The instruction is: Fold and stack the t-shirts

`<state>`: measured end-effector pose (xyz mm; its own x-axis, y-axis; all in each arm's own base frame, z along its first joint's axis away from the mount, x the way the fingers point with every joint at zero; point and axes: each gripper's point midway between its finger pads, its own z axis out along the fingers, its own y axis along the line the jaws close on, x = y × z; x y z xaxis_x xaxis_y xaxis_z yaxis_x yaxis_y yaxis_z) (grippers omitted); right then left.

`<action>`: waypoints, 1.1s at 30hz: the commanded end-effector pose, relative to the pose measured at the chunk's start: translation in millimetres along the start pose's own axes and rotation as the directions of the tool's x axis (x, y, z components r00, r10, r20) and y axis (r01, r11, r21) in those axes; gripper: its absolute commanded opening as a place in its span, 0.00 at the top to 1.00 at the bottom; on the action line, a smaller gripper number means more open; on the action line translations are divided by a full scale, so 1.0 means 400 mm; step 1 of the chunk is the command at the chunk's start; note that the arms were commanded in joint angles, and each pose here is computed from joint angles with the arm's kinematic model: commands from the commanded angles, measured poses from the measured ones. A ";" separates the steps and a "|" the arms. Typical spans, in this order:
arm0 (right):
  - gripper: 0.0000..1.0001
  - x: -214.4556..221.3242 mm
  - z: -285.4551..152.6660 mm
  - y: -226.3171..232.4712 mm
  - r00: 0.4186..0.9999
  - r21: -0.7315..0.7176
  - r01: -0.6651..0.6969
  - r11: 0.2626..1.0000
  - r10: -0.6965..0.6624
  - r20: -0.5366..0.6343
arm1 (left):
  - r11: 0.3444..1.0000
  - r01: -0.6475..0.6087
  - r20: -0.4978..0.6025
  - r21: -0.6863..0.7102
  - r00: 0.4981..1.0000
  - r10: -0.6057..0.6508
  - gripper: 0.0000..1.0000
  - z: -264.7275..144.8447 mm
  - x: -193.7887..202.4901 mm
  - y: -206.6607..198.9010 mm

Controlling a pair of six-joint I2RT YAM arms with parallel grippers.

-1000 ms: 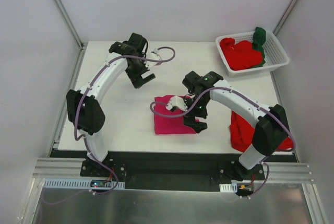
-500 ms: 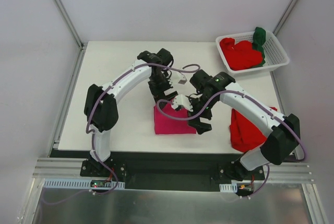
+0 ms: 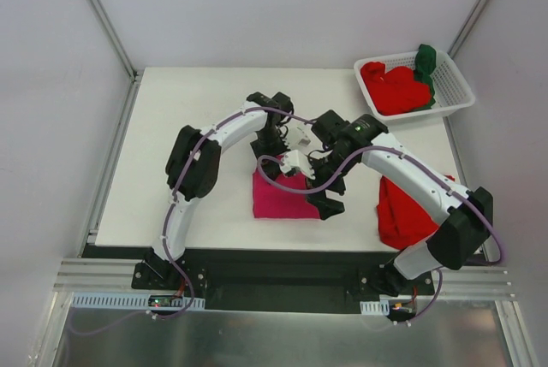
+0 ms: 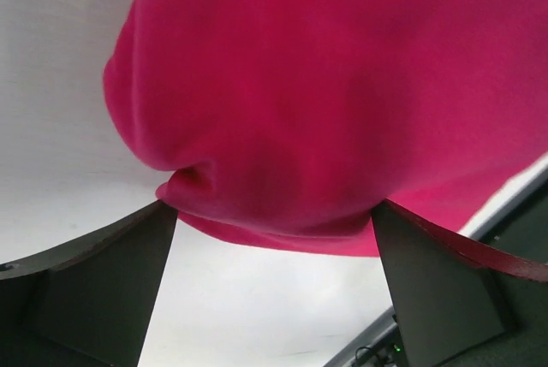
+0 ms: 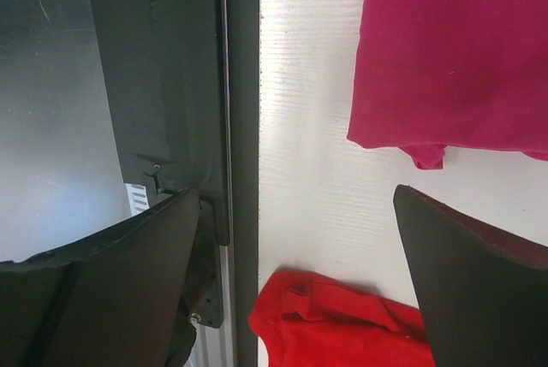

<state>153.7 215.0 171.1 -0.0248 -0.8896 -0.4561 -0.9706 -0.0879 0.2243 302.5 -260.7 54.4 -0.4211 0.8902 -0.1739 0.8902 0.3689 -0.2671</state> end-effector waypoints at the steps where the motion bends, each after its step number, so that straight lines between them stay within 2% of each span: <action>1: 0.00 -0.024 -0.040 0.044 0.998 -0.024 0.042 0.999 -0.041 0.044 | 0.994 -0.008 0.019 -0.107 1.000 0.010 0.02 -0.015 -0.035 0.058; 6: 0.00 -0.024 -0.035 0.045 0.999 -0.039 0.036 0.999 -0.035 0.038 | 0.978 -0.037 -0.034 -0.207 0.999 0.031 0.01 -0.023 -0.008 0.102; 11: 0.00 -0.025 -0.027 0.036 0.999 -0.044 0.045 0.998 -0.044 0.032 | 0.947 -0.058 -0.052 -0.315 0.998 0.044 0.01 -0.080 0.011 0.126; 17: 0.00 -0.021 -0.015 0.026 0.999 -0.054 0.044 0.998 -0.044 0.016 | 0.903 -0.042 0.054 -0.428 0.996 0.072 0.01 -0.184 -0.082 0.164; 22: 0.00 -0.015 -0.012 0.021 0.999 -0.051 0.044 0.998 -0.044 0.001 | 0.878 -0.064 0.077 -0.474 0.991 0.113 0.01 -0.226 -0.131 0.184; 25: 0.00 -0.006 -0.008 0.016 0.999 -0.049 0.036 0.998 -0.036 -0.015 | 0.893 -0.066 0.125 -0.446 0.983 0.136 0.01 -0.242 -0.156 0.160; 28: 0.00 0.003 -0.001 0.014 0.999 -0.050 0.030 0.998 -0.032 -0.028 | 0.933 -0.075 0.147 -0.351 0.980 0.134 0.01 -0.210 -0.156 0.119; 33: 0.00 0.013 0.002 0.007 0.998 -0.044 0.030 0.999 -0.033 -0.049 | 0.986 -0.027 0.145 -0.167 0.988 0.051 0.00 -0.150 -0.121 0.039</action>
<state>153.0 212.6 168.3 -0.0059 -0.9029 -0.4297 -0.9638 -0.1094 0.2430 389.3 -274.7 115.6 -0.3470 0.8790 -0.3270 0.9156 0.3930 0.0848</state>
